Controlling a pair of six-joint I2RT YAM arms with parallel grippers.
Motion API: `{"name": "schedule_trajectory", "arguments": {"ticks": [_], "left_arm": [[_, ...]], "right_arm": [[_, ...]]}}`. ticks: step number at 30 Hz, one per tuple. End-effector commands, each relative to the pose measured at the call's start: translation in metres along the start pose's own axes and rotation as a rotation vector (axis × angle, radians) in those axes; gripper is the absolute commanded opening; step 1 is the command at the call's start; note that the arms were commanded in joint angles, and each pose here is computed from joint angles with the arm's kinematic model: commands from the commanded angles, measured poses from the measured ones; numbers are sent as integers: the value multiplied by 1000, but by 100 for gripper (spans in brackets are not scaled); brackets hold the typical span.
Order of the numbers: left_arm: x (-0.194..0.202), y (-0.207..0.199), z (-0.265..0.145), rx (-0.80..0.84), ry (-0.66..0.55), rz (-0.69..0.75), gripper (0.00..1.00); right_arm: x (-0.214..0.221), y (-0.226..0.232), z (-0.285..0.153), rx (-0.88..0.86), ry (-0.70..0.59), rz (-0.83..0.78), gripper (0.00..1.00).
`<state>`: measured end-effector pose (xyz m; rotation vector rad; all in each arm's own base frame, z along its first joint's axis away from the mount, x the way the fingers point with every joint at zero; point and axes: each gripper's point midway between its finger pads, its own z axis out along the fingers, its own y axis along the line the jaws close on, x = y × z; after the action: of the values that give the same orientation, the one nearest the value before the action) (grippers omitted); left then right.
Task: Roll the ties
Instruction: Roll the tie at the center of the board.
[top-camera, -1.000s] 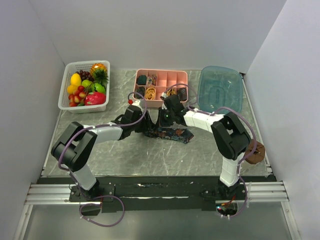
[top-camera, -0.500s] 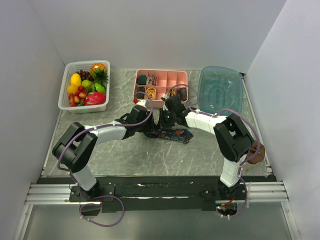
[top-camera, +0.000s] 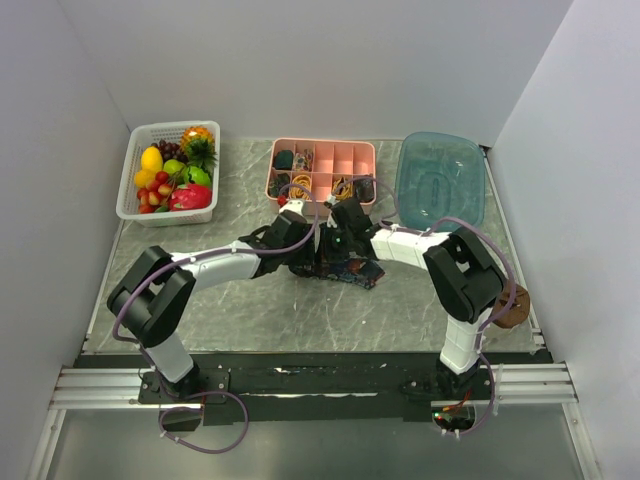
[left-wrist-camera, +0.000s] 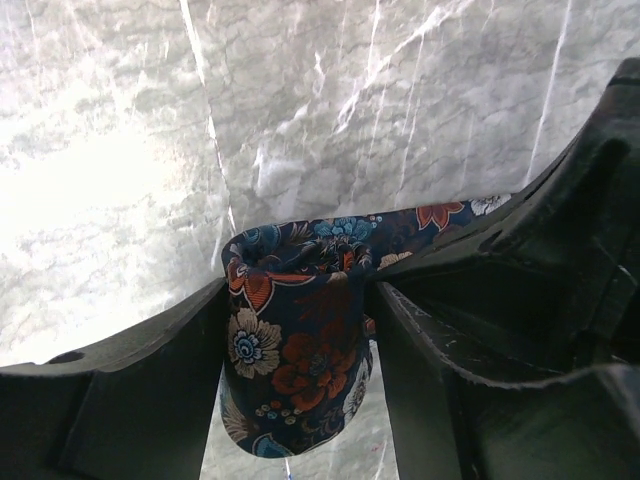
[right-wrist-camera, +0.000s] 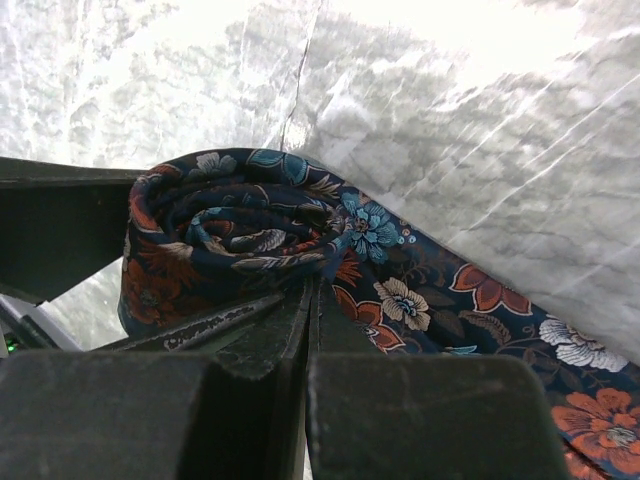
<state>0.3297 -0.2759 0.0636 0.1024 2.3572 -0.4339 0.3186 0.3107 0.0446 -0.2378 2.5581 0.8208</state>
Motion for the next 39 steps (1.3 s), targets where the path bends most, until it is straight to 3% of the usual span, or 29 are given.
{"name": "schedule_trajectory", "arguments": {"ticks": [1, 26, 39], "left_arm": [[-22, -27, -12, 57, -59, 6, 64], [-20, -44, -37, 200, -88, -88, 63], [-12, -39, -30, 184, -72, -57, 59]], "right_arm": [[-3, 20, 6, -101, -29, 13, 0], [4, -1, 0, -163, -73, 146, 0], [-12, 8, -36, -140, -114, 77, 0]]}}
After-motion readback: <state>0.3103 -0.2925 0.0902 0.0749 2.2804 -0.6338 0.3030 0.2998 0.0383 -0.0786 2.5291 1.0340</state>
